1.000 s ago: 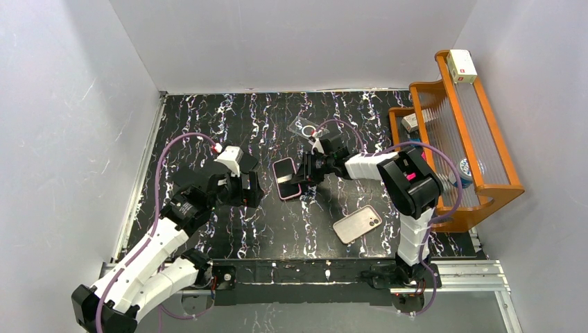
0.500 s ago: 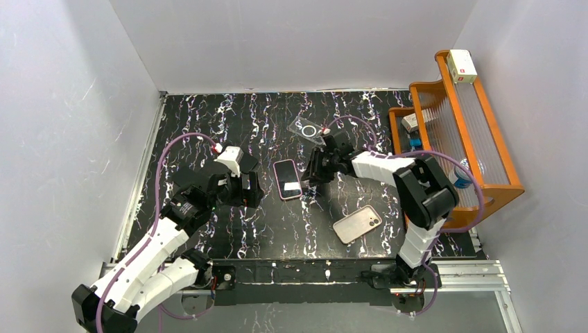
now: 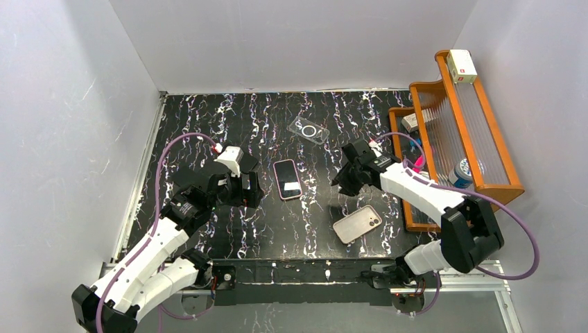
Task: Put the phone into the phone case
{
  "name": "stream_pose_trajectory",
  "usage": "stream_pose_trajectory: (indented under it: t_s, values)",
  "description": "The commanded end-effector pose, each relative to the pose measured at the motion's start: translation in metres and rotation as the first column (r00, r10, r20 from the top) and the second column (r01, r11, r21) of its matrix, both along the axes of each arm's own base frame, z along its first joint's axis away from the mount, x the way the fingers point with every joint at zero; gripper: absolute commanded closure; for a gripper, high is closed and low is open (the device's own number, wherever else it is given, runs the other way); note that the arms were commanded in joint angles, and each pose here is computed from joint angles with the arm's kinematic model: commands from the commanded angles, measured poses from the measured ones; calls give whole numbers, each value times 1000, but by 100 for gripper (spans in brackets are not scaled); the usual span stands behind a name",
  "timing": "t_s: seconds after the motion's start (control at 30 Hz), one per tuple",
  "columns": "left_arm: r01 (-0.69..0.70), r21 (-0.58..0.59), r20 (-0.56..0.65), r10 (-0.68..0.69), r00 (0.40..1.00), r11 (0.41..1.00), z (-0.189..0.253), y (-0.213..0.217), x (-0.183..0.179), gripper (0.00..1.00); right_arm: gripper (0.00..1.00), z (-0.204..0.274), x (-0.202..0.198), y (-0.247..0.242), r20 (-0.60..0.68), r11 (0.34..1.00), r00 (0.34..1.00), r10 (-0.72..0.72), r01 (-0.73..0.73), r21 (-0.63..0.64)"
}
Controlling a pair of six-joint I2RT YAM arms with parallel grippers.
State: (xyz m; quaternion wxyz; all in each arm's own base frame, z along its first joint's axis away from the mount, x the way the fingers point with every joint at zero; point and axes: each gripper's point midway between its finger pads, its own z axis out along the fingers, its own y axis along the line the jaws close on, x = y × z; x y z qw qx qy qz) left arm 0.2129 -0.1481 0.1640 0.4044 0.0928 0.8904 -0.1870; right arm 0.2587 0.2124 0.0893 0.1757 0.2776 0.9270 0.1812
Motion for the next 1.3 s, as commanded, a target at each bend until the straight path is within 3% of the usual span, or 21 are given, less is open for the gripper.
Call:
stream_pose_trajectory:
  t_s: [0.0,0.33,0.93,1.0,1.1,1.27]
  values:
    - [-3,13,16,3,1000,1000,2,4,0,2,55,-13,-21,-42,-71,968,970,-231,222,-120]
    - [-10,20,18,10,1000,1000,1,6,0,2,52,-35,-61,-76,-172,893,888,-426,383,-236]
    - [-69,62,6,69,998,996,-5,16,4,2,57,-72,-63,-69,-220,917,905,-365,309,-251]
    - [-85,74,6,85,996,994,-6,19,6,2,64,-73,-59,-65,-207,930,920,-333,284,-235]
    - [-120,89,13,119,993,989,-6,25,7,2,82,-71,-52,-52,-187,956,946,-264,231,-182]
    - [-195,125,19,195,981,973,-8,38,11,2,89,-61,-43,-14,-116,998,992,-51,47,-36]
